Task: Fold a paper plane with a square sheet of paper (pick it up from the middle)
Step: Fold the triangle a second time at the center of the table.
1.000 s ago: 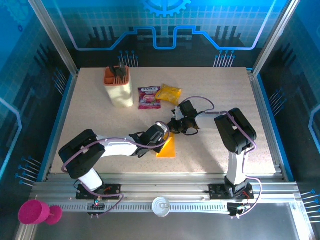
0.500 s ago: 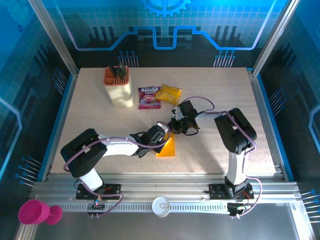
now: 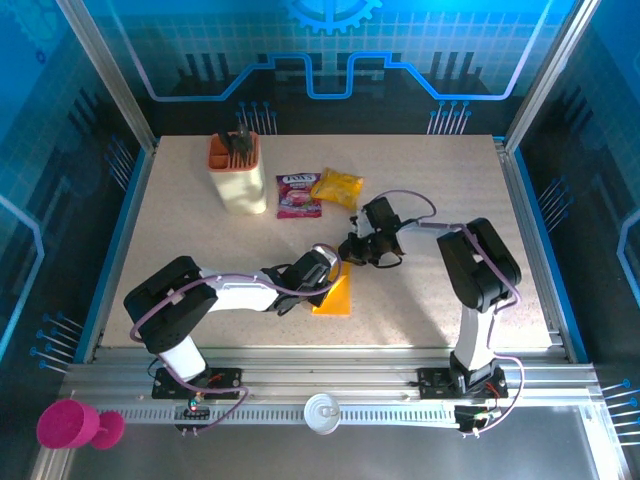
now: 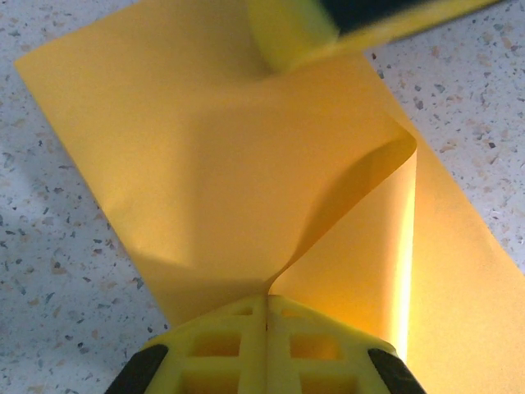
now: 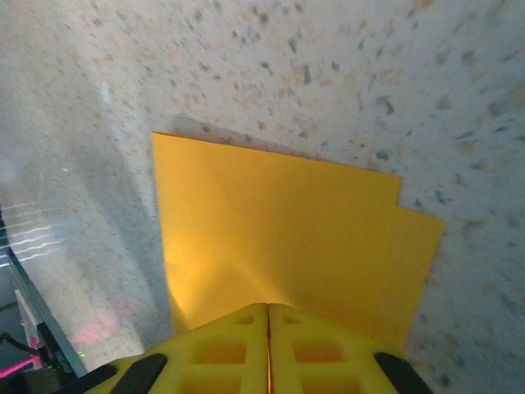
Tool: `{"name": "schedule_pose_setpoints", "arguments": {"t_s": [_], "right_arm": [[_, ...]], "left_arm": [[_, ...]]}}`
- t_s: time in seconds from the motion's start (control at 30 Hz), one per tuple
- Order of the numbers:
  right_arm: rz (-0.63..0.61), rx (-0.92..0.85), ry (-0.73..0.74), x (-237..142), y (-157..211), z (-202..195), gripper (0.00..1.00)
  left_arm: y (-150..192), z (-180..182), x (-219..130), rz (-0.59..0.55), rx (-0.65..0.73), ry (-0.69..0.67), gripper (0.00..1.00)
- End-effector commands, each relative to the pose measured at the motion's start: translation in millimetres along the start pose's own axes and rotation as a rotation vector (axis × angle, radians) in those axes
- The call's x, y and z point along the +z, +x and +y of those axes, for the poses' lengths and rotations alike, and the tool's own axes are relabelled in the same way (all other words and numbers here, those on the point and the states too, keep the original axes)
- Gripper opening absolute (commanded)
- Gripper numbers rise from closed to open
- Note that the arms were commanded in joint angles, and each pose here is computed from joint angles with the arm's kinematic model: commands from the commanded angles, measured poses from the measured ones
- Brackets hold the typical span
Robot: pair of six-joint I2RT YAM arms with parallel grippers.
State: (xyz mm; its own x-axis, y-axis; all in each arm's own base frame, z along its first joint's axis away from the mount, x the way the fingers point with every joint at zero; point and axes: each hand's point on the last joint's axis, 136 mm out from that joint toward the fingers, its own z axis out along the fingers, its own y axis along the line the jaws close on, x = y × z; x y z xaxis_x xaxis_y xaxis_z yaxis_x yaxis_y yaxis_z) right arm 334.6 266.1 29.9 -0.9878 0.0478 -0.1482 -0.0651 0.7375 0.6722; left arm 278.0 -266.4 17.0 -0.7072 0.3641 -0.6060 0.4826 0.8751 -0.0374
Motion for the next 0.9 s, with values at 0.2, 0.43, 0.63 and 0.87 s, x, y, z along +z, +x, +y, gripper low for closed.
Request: {"name": "schedule_pose_setpoints", "arguments": {"t_s": [0.2, 0.43, 0.63, 0.87], "right_arm": [[-0.09, 0.003, -0.05, -42, 3, 24, 0.03], [-0.075, 0.023, -0.066, -34, 35, 27, 0.0], [-0.046, 0.008, -0.068, -19, 50, 37, 0.0], [-0.02, 0.013, -0.059, -4, 60, 38, 0.0]], "left_arm": [[7, 1, 7, 0.032, 0.0, 0.004, 0.0], [8, 0, 8, 0.032, 0.0, 0.006, 0.0], [9, 0, 8, 0.036, 0.005, 0.007, 0.0], [9, 1, 6, 0.033, 0.008, 0.005, 0.0]]}}
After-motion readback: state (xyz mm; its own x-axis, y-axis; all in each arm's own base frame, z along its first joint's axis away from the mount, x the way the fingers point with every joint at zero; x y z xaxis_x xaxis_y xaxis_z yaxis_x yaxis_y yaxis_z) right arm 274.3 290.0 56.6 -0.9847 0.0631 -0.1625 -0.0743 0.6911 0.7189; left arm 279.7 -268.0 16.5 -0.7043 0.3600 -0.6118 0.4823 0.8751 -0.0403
